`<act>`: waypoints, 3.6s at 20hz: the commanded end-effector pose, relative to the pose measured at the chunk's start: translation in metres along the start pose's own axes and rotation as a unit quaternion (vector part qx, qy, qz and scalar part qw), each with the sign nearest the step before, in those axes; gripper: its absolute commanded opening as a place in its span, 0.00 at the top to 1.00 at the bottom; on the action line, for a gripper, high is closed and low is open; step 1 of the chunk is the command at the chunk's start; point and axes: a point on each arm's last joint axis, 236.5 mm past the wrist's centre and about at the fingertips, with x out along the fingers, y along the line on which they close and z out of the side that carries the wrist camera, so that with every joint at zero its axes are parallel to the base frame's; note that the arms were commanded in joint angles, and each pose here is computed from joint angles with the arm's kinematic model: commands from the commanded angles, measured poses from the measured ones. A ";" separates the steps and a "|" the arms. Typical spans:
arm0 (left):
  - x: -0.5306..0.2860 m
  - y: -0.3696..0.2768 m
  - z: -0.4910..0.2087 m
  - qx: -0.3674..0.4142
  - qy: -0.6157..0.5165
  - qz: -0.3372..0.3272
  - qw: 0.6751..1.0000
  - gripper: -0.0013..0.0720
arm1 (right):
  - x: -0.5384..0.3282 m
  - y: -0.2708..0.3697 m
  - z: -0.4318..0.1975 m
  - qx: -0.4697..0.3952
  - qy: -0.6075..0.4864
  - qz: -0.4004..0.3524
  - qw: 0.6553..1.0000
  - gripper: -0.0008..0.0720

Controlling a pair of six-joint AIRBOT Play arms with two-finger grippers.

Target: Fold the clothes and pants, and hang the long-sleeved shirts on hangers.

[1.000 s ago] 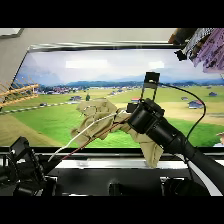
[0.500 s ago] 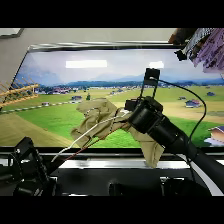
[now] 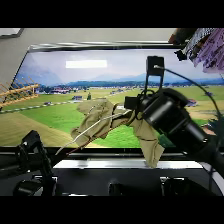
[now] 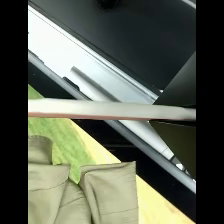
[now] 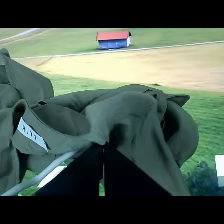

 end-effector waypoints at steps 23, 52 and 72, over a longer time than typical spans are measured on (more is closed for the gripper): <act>0.071 0.023 0.041 0.058 -0.050 -0.108 0.991 0.95 | -0.054 0.023 -0.037 -0.068 0.116 0.088 0.987 0.95; 0.111 -0.011 0.076 0.047 -0.097 -0.145 0.984 0.95 | -0.054 0.027 -0.042 -0.078 0.125 0.096 0.984 0.62; 0.111 -0.009 0.077 0.046 -0.098 -0.140 0.984 0.95 | -0.051 -0.110 -0.051 -0.238 0.194 0.189 0.933 0.13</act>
